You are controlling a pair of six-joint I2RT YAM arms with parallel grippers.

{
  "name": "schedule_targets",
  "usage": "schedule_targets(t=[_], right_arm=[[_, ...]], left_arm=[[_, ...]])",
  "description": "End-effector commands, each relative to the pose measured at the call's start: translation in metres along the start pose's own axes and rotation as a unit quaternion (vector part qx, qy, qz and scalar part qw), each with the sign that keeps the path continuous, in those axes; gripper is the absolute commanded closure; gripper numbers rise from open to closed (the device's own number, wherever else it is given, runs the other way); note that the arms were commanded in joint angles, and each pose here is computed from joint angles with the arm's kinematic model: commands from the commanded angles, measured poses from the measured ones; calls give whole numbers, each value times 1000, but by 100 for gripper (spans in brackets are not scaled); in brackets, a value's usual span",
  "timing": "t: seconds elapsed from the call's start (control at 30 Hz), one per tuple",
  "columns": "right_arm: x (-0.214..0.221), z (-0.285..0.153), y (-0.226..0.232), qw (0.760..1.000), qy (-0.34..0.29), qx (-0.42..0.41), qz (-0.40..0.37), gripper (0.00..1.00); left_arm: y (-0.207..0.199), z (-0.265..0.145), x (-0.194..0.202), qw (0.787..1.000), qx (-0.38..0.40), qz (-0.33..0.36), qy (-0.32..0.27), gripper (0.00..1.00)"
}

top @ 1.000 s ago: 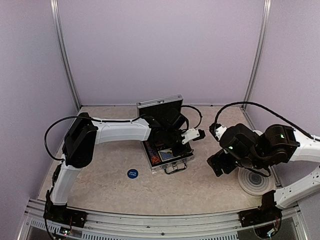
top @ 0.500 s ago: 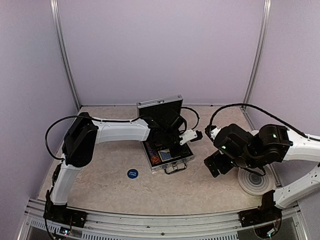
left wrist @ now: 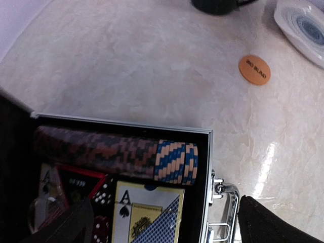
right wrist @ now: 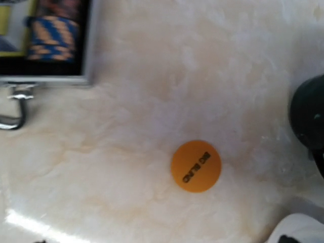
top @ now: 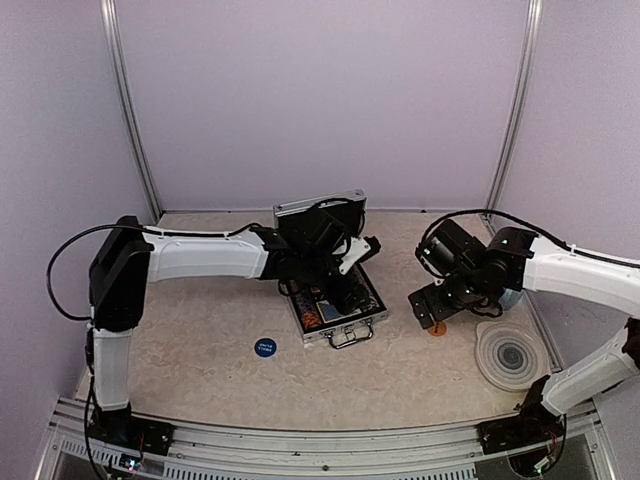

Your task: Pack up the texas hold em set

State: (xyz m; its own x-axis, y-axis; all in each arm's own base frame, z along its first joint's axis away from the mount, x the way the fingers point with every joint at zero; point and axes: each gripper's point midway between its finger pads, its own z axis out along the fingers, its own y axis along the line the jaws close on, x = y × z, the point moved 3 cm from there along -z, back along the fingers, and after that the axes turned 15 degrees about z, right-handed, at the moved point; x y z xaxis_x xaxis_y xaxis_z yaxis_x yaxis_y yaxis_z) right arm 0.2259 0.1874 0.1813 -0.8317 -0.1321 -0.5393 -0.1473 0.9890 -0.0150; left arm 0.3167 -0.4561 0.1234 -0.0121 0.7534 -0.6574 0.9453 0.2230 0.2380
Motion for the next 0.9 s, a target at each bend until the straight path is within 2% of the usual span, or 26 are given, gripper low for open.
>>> schedule_targets(t=[0.0, 0.23, 0.43, 0.67, 0.87], right_arm=[[-1, 29, 2, 999, 42, -16, -5, 1], [9, 87, -12, 994, 109, -6, 14, 5], [19, 118, -23, 989, 147, 7, 27, 8], [28, 139, -38, 983, 177, 12, 38, 12], [36, 148, -46, 979, 198, 20, 41, 16]], left_arm=[[29, -91, -42, 983, -111, -115, -91, 1], [-20, -166, -3, 966, -175, -167, -89, 1], [-47, -200, 50, 957, -180, -213, -86, 1], [-55, -244, 81, 941, -202, -245, -114, 1], [-55, -263, 83, 934, -206, -255, -141, 1]])
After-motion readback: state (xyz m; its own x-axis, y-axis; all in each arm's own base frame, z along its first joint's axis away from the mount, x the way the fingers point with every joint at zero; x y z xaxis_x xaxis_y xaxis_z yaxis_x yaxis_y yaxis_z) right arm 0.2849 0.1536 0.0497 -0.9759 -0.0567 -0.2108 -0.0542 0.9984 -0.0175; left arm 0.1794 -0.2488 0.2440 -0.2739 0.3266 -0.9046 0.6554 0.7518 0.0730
